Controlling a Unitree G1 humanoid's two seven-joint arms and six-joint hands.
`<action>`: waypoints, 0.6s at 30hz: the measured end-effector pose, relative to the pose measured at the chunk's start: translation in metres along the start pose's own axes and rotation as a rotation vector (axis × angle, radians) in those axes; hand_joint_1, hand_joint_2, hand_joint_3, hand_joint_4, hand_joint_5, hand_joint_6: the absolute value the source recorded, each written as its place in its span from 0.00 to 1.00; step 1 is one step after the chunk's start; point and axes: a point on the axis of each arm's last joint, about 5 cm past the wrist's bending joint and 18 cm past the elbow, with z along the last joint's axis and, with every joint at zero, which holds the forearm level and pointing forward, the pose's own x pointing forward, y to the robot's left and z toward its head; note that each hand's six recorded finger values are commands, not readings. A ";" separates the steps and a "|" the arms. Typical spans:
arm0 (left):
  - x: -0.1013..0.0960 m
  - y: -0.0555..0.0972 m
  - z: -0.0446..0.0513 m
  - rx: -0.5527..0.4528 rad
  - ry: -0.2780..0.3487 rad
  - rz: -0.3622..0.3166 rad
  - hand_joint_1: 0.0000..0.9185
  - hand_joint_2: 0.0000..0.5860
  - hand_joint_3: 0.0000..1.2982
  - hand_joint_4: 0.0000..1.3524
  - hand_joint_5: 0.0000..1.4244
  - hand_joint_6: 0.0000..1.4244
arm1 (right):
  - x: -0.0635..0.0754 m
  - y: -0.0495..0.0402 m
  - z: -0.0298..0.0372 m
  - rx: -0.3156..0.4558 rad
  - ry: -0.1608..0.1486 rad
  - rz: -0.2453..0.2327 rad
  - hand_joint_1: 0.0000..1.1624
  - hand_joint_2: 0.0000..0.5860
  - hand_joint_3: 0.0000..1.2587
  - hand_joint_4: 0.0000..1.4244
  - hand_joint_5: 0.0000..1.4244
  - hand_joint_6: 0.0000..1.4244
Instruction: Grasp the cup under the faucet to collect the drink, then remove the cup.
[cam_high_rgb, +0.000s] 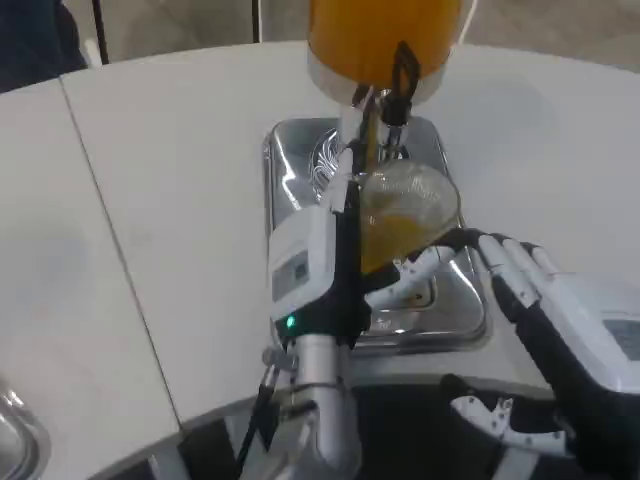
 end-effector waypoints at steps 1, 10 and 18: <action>0.001 0.000 0.0002 0.002 0.001 0.000 0.34 0.10 0.08 0.11 0.37 0.41 | 0.000 -0.0001 -0.0003 0.001 0.005 0.000 0.58 0.60 0.00 0.00 0.00 0.07; 0.010 -0.003 0.0016 0.013 0.015 0.032 0.55 0.12 0.50 0.58 0.76 0.89 | 0.002 -0.0040 -0.0024 0.041 0.072 0.024 0.58 0.61 0.00 0.00 0.00 0.07; 0.007 -0.006 -0.0032 0.017 0.028 0.142 0.58 0.12 0.81 0.85 1.00 1.00 | 0.003 -0.0100 0.0006 0.045 0.079 0.007 0.57 0.63 0.00 0.00 0.00 0.07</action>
